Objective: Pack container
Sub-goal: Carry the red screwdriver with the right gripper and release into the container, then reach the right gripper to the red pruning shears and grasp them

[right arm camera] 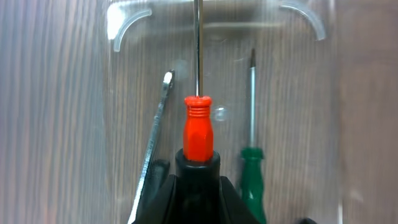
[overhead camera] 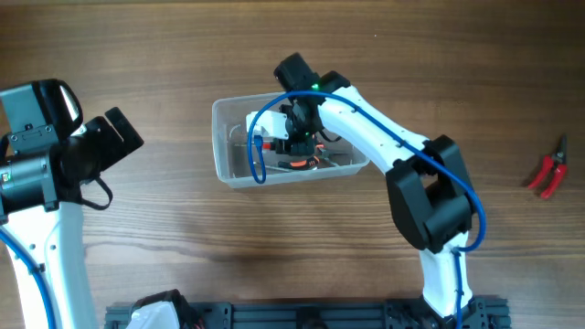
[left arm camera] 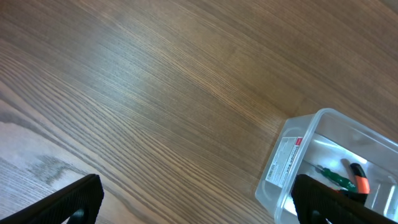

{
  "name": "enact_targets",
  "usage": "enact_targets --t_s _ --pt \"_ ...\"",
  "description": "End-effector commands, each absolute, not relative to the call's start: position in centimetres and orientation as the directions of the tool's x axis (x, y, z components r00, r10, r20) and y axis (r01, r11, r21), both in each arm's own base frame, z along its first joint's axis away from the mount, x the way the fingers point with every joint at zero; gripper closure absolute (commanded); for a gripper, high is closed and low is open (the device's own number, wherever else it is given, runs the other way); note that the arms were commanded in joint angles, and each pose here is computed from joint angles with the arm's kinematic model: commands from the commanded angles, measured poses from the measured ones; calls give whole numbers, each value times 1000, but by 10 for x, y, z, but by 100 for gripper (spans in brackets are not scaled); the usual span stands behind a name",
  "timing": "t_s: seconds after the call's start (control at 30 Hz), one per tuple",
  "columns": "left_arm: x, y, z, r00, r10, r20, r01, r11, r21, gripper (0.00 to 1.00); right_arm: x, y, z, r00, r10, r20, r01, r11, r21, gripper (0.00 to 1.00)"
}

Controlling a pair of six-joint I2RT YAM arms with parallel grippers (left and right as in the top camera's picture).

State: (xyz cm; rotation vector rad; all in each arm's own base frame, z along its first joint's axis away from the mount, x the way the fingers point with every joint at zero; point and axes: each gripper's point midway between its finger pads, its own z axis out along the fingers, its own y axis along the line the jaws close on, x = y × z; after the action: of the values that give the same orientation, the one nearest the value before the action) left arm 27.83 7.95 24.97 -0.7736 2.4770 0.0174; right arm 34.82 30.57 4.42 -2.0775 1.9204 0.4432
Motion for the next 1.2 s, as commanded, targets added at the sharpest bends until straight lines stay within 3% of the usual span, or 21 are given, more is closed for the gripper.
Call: enact_targets --t_s 0.0,0.03,0.1,0.23,0.37,0.47,0.53,0.63,0.73,0.93,1.17 --pt "279 82 253 -685 -520 -510 -533 835 -135 0 347 314 52 63 -891 -449 -997 -77 13 83" --pt "279 82 253 -686 -520 -510 -533 835 -135 0 347 314 52 31 -893 -449 -998 -48 26 63" --pt "279 82 253 -686 -520 -510 -533 835 -135 0 350 315 55 -80 -891 -447 -996 56 66 0" --pt "279 82 253 -686 -520 -509 -533 835 -134 0 364 315 107 -244 -839 -486 -968 243 67 0" --pt "279 82 253 -686 -520 -509 -533 835 -134 0 397 263 207 -454 -724 -520 -819 569 -77 0" --pt "279 82 253 -685 -520 -510 -533 835 -135 0 422 169 276 -663 -433 -610 -431 888 -162 0" --pt "279 82 253 -685 -520 -510 -533 835 -135 0 420 92 306 -733 -135 -666 -91 991 -101 0" --pt "279 82 253 -686 -520 -510 -533 835 -135 0 396 -27 315 -698 320 -640 376 925 53 0" --pt "279 82 253 -685 -520 -510 -533 835 -135 0 360 -126 283 -562 638 -527 707 701 94 0" --pt "279 82 253 -686 -520 -510 -533 835 -135 0 319 -213 201 -432 843 -321 878 475 64 0" --pt "279 82 253 -685 -520 -510 -533 835 -135 0 310 -241 105 -529 844 -94 848 530 -10 0"
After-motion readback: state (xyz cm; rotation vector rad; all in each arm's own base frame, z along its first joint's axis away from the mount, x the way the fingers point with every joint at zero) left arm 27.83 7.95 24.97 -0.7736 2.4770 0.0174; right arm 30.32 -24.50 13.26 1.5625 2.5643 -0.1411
